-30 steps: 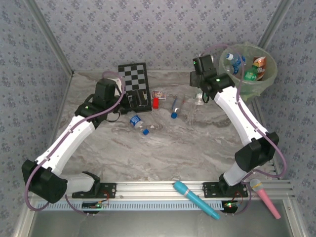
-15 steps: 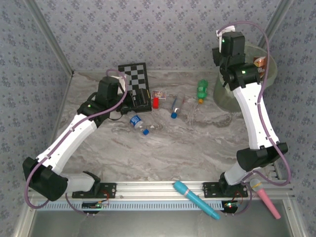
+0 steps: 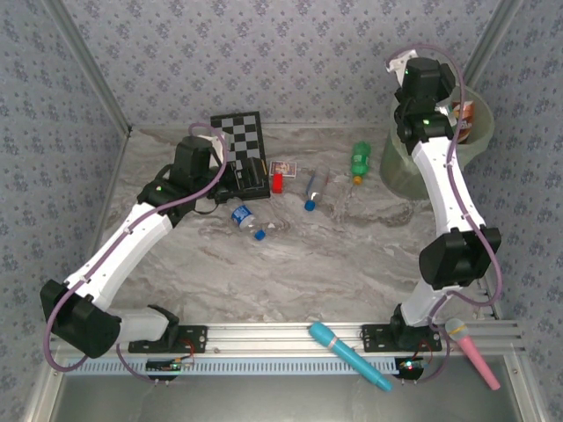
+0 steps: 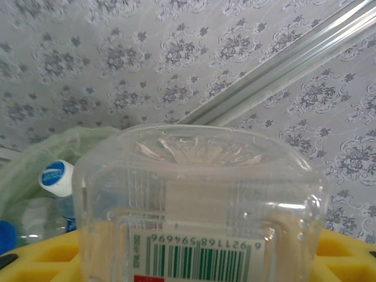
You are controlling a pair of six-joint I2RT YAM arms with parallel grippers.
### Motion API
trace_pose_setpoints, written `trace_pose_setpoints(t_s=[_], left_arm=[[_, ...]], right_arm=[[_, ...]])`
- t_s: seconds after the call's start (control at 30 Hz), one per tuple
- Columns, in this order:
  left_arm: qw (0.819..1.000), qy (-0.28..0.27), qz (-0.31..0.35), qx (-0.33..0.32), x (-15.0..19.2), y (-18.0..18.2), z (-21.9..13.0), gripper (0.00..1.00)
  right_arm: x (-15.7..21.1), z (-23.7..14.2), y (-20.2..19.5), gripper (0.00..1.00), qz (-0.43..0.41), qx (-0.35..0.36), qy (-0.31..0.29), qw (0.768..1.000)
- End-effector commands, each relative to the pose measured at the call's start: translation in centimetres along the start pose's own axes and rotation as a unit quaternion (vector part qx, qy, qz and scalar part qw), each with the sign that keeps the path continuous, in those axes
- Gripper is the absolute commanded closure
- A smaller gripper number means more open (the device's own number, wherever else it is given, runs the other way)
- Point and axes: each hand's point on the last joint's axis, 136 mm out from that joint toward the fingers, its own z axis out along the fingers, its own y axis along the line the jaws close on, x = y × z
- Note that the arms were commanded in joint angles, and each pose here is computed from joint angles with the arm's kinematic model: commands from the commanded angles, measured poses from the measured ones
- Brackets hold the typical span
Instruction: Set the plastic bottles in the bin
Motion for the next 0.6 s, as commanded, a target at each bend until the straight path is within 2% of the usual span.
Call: trace_pose_setpoints(t_s=[0.0, 0.33, 0.4, 0.47, 0.57], left_arm=[[1.0, -0.014, 0.01, 0.019, -0.6, -1.2, -0.9, 0.0], [1.0, -0.017, 0.012, 0.015, -0.7, -1.1, -1.2, 0.0], [1.0, -0.019, 0.012, 0.015, -0.8, -1.1, -1.2, 0.0], [1.0, -0.021, 0.013, 0.014, -0.9, -1.1, -1.4, 0.0], [1.0, -0.021, 0.015, 0.013, -0.8, -1.0, -1.4, 0.0]], right_arm=[[0.6, 1.5, 0.2, 0.39, -0.032, 0.026, -0.001, 0.999], [3.3, 3.3, 2.7, 0.38, -0.048, -0.004, 0.016, 0.999], [3.4, 3.1, 3.0, 0.29, -0.044, -0.011, 0.017, 0.999], [3.4, 2.7, 2.9, 0.02, -0.032, -0.016, 0.014, 0.999], [3.2, 1.9, 2.6, 0.0, -0.017, -0.024, 0.01, 1.0]])
